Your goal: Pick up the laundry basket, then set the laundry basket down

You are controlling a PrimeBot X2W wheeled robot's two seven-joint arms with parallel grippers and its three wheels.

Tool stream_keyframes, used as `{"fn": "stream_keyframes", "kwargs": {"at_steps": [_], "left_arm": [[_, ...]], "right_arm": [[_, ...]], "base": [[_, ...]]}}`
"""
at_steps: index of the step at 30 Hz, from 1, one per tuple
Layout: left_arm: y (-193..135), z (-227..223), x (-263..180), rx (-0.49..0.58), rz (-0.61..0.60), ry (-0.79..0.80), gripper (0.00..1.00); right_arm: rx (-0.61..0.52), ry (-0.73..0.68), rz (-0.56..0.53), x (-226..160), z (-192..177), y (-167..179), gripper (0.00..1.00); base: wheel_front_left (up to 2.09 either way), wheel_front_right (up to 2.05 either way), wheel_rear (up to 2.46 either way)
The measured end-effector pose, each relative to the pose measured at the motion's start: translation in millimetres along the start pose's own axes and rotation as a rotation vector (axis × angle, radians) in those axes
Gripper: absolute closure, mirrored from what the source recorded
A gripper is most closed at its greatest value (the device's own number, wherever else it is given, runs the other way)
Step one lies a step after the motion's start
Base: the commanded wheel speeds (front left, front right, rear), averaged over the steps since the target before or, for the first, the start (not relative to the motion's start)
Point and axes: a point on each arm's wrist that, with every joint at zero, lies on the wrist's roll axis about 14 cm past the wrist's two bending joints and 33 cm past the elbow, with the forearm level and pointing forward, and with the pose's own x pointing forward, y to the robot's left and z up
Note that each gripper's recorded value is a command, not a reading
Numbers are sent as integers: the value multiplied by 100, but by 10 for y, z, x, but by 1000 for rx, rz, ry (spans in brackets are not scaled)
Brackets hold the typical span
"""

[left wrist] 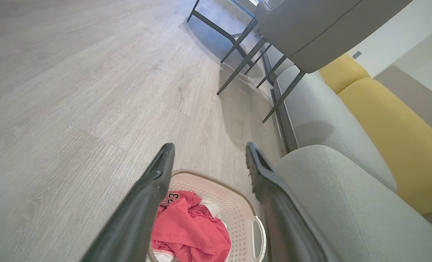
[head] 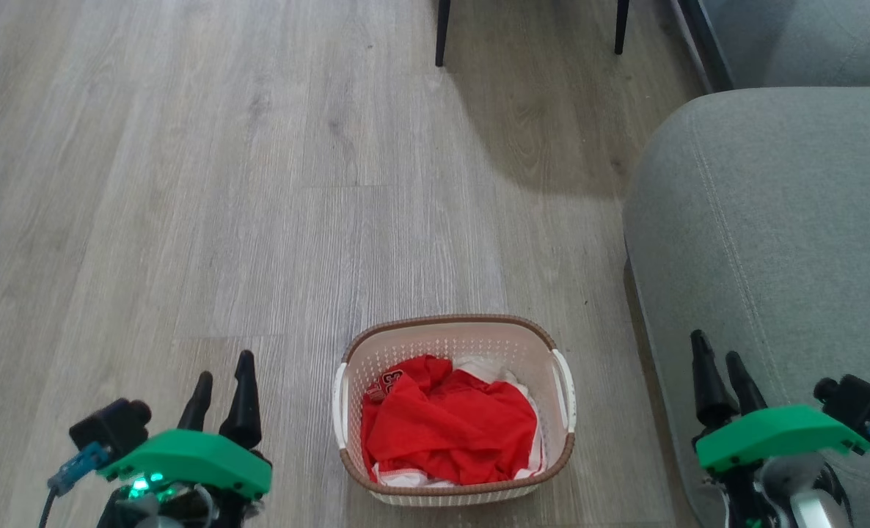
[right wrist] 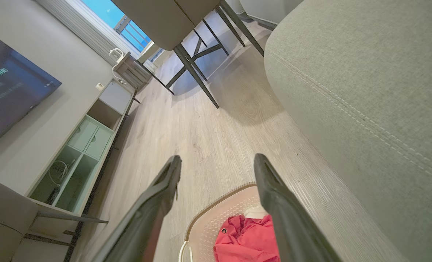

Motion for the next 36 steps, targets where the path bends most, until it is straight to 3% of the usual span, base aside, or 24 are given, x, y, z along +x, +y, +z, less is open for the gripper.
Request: {"fn": "stream_keyframes", "kwargs": {"at_steps": [36], "left_arm": [[-170,30,-174,464,-55,-103,0]], "right_arm": [[-385,-23,158,-81,-101,399,0]], "base": [[0,0,0]]}}
